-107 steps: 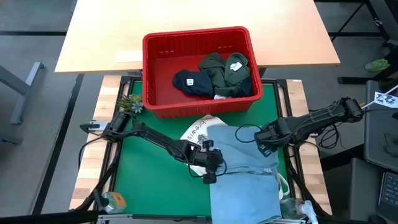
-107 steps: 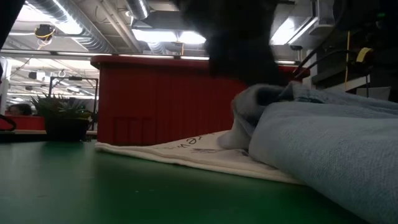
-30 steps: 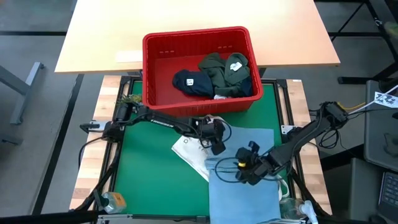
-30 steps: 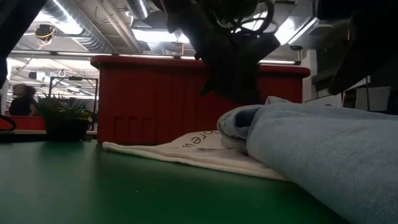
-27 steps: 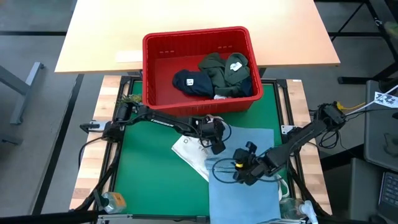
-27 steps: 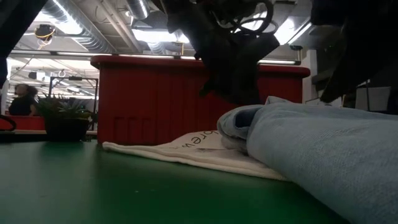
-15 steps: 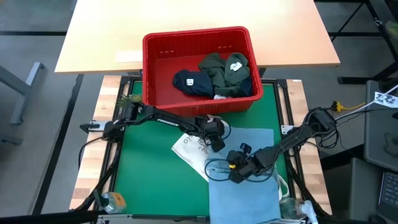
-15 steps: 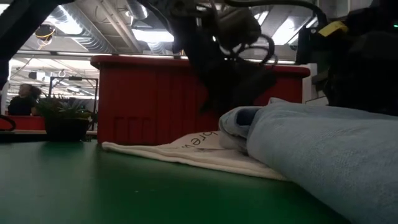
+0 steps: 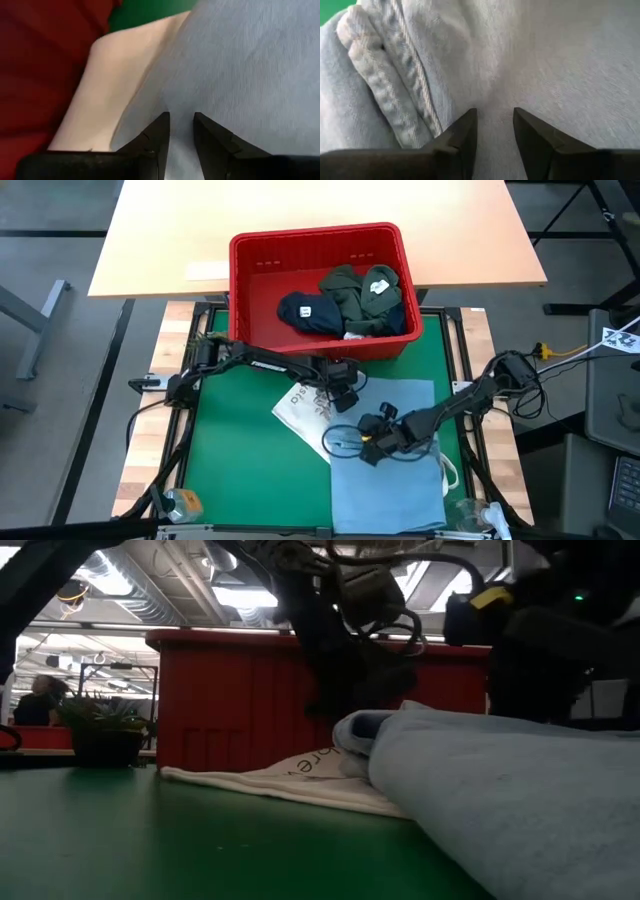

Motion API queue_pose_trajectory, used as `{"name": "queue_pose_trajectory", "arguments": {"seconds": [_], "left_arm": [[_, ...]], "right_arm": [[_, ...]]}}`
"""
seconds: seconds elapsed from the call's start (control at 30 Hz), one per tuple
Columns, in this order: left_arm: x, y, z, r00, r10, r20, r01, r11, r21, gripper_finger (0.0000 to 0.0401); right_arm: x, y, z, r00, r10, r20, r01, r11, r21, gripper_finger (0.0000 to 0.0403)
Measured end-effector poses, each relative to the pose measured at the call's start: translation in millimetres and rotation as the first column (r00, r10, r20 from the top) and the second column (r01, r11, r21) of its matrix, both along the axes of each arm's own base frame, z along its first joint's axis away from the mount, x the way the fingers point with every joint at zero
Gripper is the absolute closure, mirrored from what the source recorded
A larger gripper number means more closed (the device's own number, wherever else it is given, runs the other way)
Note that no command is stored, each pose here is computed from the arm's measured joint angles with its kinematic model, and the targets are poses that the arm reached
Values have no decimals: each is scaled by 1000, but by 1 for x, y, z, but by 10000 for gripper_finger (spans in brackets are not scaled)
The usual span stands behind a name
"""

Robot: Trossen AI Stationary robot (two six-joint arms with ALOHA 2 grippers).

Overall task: Fold laundry
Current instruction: Fold the light blue pants

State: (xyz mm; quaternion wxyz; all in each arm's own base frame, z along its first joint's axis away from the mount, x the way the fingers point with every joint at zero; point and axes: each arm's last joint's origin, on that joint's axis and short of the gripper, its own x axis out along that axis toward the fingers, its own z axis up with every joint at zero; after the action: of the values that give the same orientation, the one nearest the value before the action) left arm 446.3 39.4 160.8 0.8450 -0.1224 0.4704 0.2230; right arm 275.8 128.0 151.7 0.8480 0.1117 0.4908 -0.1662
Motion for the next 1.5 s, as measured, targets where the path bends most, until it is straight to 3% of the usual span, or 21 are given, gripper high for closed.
{"name": "queue_pose_trajectory", "arguments": {"seconds": [0.23,0.43,0.6,0.8,1.0,1.23,1.5], "left_arm": [[-12,-17,40,999,-34,37,33,999,5,317],[-22,-40,75,989,-86,119,88,996,-6,317],[-24,-75,76,981,-145,130,149,988,-24,317],[-24,-120,63,967,-223,124,229,973,-35,317],[-21,-153,50,954,-258,154,256,966,30,317],[-15,-163,21,966,-229,120,223,973,56,317],[-10,-165,-15,973,-228,38,227,973,39,317]], "right_arm": [[9,-2,12,999,25,48,-23,999,-26,274],[0,18,40,995,94,-20,-95,994,-59,274],[-19,42,63,987,123,-99,-134,984,-115,274],[-48,58,66,983,61,-171,-89,982,-167,274],[-68,57,65,968,-44,-247,-18,970,-243,274],[-84,44,37,926,-118,-360,14,961,-277,274],[-102,31,-7,879,-119,-462,30,980,-196,274]]}}
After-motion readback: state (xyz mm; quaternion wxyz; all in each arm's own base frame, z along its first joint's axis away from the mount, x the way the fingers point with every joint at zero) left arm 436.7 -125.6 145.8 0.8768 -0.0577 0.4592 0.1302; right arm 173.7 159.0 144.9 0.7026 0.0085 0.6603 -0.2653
